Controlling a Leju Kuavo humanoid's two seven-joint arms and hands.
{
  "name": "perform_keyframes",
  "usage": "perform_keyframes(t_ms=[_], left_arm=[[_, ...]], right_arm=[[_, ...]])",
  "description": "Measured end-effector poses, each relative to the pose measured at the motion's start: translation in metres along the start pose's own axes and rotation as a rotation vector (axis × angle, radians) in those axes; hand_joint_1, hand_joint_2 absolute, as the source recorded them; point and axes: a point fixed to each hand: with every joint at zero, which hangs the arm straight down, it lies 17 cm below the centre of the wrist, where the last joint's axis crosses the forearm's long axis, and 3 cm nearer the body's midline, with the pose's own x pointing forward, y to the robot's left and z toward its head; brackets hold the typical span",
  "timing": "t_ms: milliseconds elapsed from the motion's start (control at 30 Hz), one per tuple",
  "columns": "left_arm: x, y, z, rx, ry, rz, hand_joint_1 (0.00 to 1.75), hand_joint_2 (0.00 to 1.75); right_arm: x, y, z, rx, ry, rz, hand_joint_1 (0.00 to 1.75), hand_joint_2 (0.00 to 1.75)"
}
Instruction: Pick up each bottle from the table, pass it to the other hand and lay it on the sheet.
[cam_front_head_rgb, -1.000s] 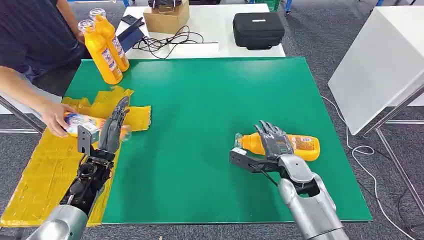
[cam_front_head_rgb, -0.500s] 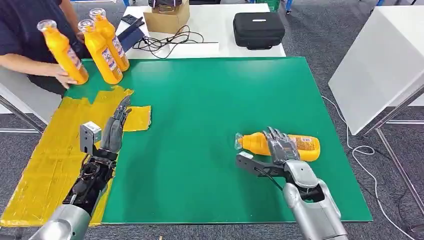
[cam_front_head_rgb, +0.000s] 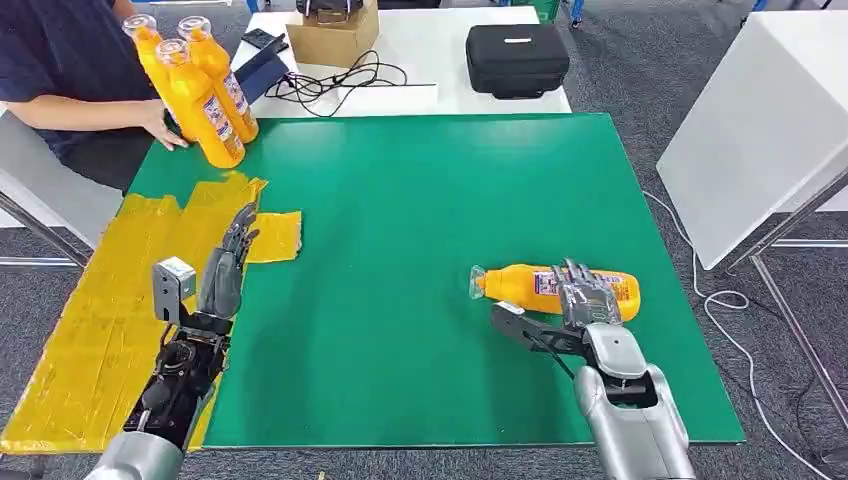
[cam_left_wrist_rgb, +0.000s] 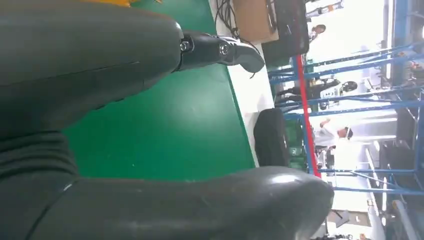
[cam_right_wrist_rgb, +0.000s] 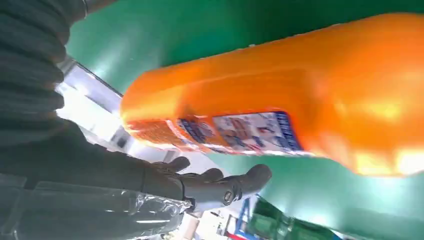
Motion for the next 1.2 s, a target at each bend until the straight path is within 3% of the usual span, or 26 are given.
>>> perform_keyframes(t_ms=[500,800,1200], left_arm=[[0.01,0.002,0.005,0.031,-0.02,0.009,0.0,0.0],[0.014,-0.001,0.014,0.053,-0.02,0.018,0.0,0.0],[0.018,-0.007,0.013,0.057,-0.027,0.033,0.0,0.0]], right_arm=[[-0.029,-0.001,-0.004,-0.001,0.084,-0.042,0.0,1.75],[-0.039,-0.03,-0.02,-0.045,0.152,-0.062,0.0,1.75],[-0.056,-0.012,-0.04,0.033,0.227,-0.043,0.0,1.75]])
